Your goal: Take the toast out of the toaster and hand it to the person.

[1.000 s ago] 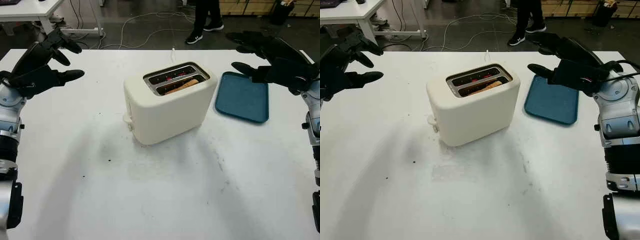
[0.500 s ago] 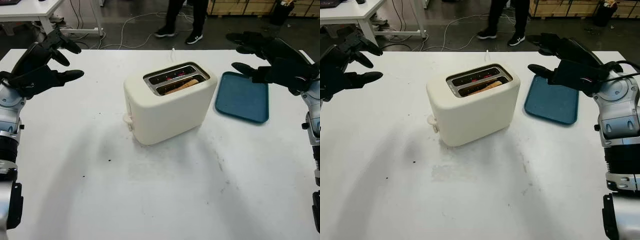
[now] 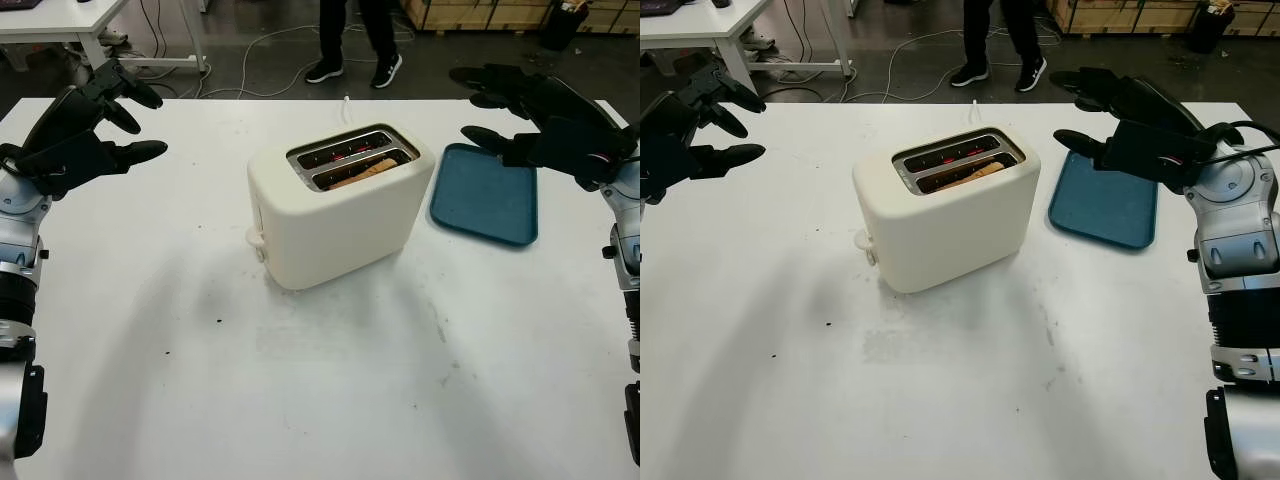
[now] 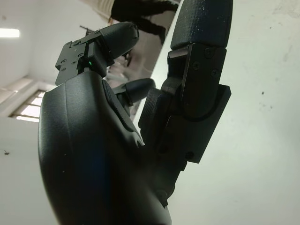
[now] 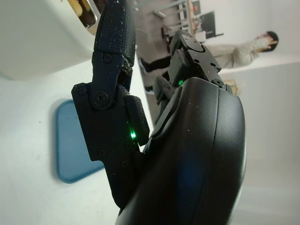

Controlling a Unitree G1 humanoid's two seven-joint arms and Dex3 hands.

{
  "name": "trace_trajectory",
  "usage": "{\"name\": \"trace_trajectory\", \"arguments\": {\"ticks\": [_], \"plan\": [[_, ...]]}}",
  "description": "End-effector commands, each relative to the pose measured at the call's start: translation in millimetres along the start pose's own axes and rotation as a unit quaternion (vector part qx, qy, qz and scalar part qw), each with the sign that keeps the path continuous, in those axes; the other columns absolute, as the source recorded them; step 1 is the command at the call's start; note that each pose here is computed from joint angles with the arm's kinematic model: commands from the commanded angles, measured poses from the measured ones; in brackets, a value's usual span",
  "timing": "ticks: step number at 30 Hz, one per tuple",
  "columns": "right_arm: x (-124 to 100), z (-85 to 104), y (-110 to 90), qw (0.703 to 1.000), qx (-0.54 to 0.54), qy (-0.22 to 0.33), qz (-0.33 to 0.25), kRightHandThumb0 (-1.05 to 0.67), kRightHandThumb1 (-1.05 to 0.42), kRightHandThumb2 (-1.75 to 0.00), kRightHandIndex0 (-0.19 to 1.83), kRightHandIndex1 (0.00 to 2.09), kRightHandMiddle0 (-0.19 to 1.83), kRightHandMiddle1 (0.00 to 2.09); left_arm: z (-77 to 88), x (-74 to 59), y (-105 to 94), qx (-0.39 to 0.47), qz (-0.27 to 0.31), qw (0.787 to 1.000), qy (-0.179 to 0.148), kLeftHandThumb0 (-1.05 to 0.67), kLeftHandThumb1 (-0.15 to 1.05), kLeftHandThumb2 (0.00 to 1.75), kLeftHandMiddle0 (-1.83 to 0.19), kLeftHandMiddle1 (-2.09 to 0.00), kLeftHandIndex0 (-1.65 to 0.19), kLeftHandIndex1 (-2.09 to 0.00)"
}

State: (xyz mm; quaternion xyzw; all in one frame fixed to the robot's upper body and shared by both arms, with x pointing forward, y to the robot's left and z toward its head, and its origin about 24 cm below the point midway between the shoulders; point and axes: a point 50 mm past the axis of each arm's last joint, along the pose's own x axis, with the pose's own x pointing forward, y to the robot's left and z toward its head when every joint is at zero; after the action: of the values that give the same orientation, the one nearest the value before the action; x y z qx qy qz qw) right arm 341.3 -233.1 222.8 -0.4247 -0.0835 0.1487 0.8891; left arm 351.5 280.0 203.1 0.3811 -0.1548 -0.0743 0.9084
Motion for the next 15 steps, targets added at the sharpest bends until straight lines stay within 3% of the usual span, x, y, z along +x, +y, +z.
{"name": "trace_trajectory", "arguments": {"ticks": [1,15], "plan": [[0.2,3.5,-3.6,1.0,-0.003,-0.008,-0.003,-0.85,-0.92,-0.54,0.0,0.56,0.27,0.0,0.5,0.2,0.1,-0.002,0.003,1.0,-0.002,-1.05,0.92,0.27,0.0,-1.71,0.0,-1.43],[-0.3,5.9,-4.1,1.0,0.0,-0.009,-0.005,-0.84,-0.92,-0.53,0.0,0.56,0.28,0.0,1.5,0.1,0.5,-0.001,0.005,1.0,-0.006,-1.05,0.92,0.27,0.0,-1.71,0.0,-1.42]]}}
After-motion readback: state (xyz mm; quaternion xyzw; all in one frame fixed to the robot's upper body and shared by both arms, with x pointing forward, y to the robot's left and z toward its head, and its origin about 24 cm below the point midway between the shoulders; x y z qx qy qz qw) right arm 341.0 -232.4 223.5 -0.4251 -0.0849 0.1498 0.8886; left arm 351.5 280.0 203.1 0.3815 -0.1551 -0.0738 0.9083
